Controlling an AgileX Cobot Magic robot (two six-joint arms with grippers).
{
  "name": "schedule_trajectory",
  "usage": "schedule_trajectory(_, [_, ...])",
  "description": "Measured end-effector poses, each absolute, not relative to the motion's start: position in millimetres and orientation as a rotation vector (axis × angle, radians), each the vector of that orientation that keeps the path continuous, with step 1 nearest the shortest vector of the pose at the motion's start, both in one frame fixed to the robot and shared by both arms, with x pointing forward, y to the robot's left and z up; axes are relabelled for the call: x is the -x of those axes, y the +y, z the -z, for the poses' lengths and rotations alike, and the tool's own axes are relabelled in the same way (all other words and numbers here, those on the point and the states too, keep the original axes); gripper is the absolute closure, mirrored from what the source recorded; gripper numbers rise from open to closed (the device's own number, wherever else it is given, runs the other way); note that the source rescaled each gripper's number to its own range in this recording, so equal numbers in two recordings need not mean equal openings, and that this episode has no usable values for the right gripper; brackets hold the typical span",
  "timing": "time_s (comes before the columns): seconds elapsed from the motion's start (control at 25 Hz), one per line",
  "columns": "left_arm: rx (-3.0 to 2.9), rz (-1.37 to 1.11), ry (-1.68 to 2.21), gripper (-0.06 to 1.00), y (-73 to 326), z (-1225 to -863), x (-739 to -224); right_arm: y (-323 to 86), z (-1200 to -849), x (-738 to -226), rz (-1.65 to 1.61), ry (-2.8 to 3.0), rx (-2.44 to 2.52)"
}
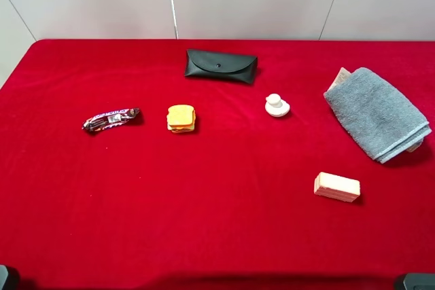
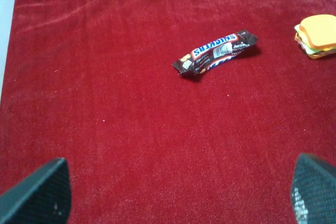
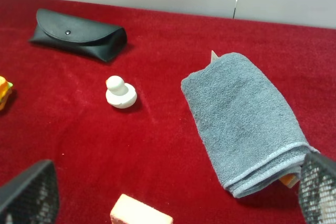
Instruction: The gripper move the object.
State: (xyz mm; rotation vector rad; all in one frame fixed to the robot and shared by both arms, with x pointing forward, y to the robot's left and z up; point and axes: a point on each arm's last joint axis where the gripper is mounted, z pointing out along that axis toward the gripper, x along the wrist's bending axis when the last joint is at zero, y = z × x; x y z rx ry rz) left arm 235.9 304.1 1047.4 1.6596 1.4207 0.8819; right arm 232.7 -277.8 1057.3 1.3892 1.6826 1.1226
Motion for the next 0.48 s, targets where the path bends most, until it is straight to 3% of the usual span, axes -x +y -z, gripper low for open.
schedule_trajectory(0.48, [-1.66, -0.882, 1.421, 0.23, 304.1, -1047.4, -235.9, -277.8, -1057.3, -232.7, -1.123, 1.683, -1.389])
